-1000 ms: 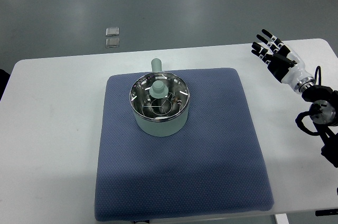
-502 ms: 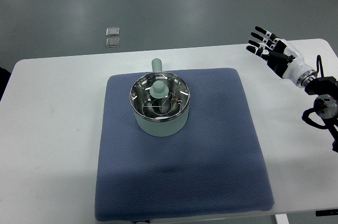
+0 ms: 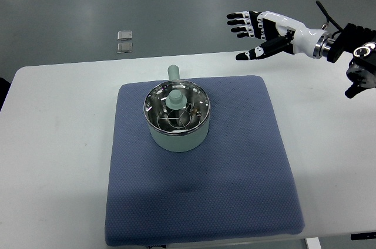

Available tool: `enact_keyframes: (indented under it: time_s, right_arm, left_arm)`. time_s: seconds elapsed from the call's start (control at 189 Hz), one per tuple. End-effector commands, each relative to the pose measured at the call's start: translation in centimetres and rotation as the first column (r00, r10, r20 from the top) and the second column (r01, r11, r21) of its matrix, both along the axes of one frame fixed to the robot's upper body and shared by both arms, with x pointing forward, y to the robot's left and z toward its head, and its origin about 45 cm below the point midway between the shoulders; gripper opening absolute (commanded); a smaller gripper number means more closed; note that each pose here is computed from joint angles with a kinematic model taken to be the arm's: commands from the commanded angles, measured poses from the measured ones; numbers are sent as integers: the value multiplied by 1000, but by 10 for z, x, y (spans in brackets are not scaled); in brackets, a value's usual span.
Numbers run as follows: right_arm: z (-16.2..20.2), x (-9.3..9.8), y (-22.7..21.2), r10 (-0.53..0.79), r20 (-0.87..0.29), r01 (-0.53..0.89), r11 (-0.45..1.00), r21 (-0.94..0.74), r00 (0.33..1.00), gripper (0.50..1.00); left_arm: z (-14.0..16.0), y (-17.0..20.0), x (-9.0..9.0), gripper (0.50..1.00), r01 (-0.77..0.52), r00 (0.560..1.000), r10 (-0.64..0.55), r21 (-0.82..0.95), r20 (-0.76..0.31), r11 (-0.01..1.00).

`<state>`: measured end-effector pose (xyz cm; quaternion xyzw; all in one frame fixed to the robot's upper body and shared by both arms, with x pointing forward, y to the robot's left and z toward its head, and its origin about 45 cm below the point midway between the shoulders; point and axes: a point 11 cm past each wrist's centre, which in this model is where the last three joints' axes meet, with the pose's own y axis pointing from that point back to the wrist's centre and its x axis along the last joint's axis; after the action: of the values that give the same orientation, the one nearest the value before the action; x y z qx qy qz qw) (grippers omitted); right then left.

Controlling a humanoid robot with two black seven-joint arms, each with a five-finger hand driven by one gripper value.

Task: Open lid and place right of pot
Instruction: 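Move the right hand over the pot toward the lid's green knob, then close the right hand's fingers around the green knob of the glass lid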

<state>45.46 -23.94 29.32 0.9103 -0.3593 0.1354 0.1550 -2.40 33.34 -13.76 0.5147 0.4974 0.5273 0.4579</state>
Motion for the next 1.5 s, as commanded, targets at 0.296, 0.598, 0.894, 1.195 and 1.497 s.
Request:
enact_keyframes:
  time_s: [0.296, 0.598, 0.894, 1.195, 1.497]
  right_arm:
    - [30, -5, 96, 384, 204, -228, 816, -530, 901, 915]
    - [24, -16, 152, 555, 271, -244, 682, -689, 786, 895]
    - [13, -24, 169, 632, 258, -251, 599, -760, 731, 850]
    - [0, -28, 170, 669, 230, -250, 541, -803, 707, 827]
    - [-4, -29, 170, 680, 233, -244, 529, -813, 696, 793]
  left_arm:
    - [0, 0, 0, 1000, 0, 1000, 0, 0, 1, 1000]
    - [0, 0, 0, 1000, 0, 1000, 0, 0, 0, 1000]
    - [0, 0, 0, 1000, 0, 1000, 0, 1, 0, 1000]
    - [0, 0, 0, 1000, 0, 1000, 0, 0, 1, 1000]
    - [0, 0, 0, 1000, 0, 1000, 0, 0, 0, 1000]
